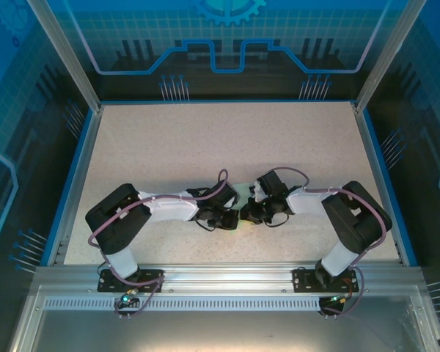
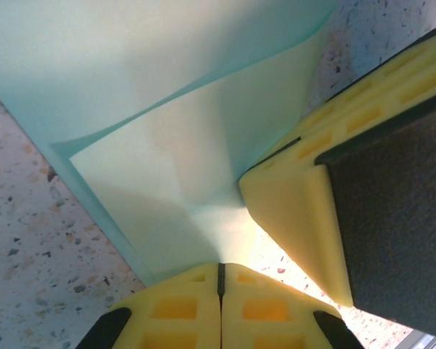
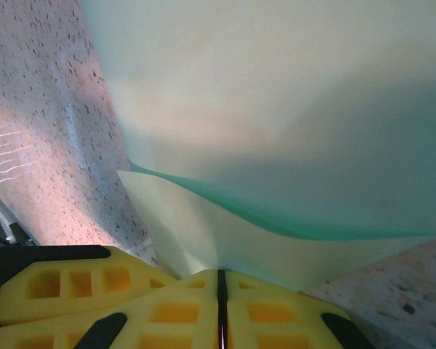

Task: Fold a paper plane with a square sheet of paper (pick it up from the middle)
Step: Third fold the triangle at the center of the table.

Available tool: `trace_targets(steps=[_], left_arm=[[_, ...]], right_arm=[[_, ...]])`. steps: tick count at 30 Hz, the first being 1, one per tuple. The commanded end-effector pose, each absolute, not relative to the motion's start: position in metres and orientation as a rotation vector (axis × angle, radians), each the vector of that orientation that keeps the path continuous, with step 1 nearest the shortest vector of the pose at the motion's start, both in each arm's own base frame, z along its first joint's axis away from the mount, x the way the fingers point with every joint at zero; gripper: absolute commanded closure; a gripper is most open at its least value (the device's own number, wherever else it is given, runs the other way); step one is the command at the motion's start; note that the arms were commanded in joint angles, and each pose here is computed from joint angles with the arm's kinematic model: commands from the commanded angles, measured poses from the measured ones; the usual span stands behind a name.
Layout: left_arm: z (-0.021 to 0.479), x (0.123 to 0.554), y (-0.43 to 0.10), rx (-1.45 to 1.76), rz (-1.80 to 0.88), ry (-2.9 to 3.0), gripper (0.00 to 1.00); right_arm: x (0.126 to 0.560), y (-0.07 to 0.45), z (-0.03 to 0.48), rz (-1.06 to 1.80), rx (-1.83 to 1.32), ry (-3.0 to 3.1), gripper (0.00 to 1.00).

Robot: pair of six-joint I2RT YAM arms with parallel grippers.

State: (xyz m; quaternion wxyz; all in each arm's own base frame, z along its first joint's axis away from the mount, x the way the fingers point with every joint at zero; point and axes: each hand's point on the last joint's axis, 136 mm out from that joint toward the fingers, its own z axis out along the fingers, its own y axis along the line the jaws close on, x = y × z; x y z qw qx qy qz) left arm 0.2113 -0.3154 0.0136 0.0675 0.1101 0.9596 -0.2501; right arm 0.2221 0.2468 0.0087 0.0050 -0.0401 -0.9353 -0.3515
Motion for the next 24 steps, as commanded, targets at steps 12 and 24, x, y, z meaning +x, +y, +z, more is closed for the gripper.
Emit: trace_targets(steps=[12,24], left_arm=[[-0.036,0.183,-0.265,0.302,-0.486,3.061,1.00],[-0.038,0.180,-0.263,0.304,-0.481,3.066,1.00]], right_arm=[[0.266,0.202,-0.007,-1.006,-0.359,-3.005,0.89],[0.293,0.177,-0.010,-1.055,-0.477,-2.991,0.88]])
